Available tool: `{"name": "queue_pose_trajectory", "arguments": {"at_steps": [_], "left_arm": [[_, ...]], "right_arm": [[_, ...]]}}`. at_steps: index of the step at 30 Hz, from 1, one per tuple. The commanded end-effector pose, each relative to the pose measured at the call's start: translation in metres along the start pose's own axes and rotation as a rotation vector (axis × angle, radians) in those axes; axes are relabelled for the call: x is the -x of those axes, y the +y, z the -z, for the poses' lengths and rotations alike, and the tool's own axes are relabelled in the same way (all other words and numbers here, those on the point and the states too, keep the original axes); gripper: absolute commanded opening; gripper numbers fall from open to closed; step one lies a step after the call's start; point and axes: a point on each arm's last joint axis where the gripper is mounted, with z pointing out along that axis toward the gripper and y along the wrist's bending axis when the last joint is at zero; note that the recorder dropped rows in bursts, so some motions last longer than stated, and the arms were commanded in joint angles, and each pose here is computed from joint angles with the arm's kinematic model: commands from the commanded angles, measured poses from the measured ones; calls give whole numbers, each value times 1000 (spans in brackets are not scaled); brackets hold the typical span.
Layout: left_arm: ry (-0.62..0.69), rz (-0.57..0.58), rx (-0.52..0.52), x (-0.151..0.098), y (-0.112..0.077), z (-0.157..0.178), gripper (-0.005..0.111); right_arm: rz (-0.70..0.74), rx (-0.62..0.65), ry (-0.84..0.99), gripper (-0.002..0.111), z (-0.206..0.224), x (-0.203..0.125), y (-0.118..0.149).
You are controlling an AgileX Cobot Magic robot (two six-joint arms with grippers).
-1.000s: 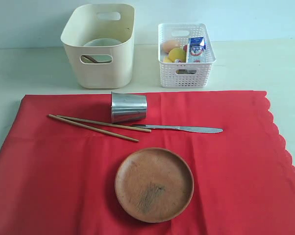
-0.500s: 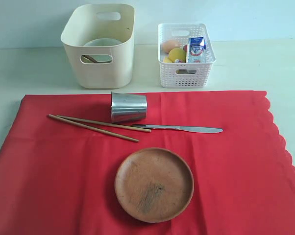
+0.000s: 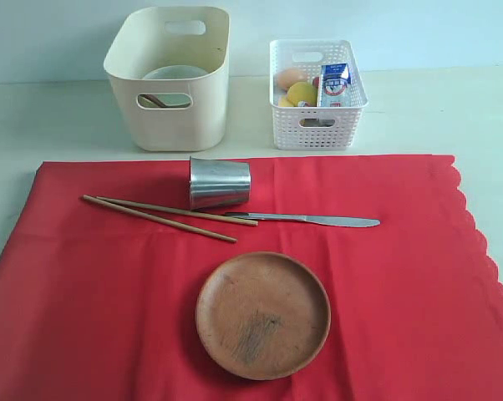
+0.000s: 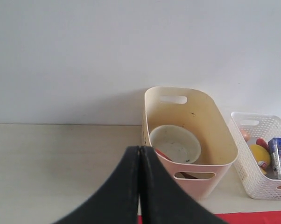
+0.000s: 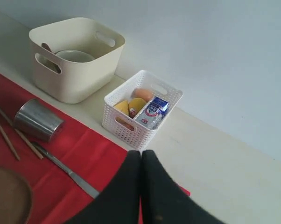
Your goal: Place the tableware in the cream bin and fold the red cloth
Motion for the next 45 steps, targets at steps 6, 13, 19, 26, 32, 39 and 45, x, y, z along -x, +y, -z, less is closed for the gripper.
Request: {"name": "queue_pose_trajectory", "arguments": {"at_steps": [6, 13, 19, 26, 32, 39, 45], "left_arm": [[297, 87, 1, -34, -5, -47, 0], [569, 94, -158, -73, -20, -86, 28], [686, 160, -360, -102, -38, -120, 49], [713, 211, -582, -135, -53, -157, 60], [712, 240, -626, -160, -55, -182, 64], [748, 316, -698, -171, -62, -214, 64], [782, 313, -729, -186, -72, -239, 64]], "right_arm": [[-11, 54, 36, 0, -18, -38, 16], [-27, 97, 20, 0, -28, -52, 26], [-49, 118, 6, 0, -36, -63, 32], [-60, 122, 11, 0, -38, -68, 34], [-60, 122, 13, 0, -38, -68, 34], [-60, 122, 13, 0, -38, -68, 34], [-60, 122, 11, 0, -37, -68, 34]]}}
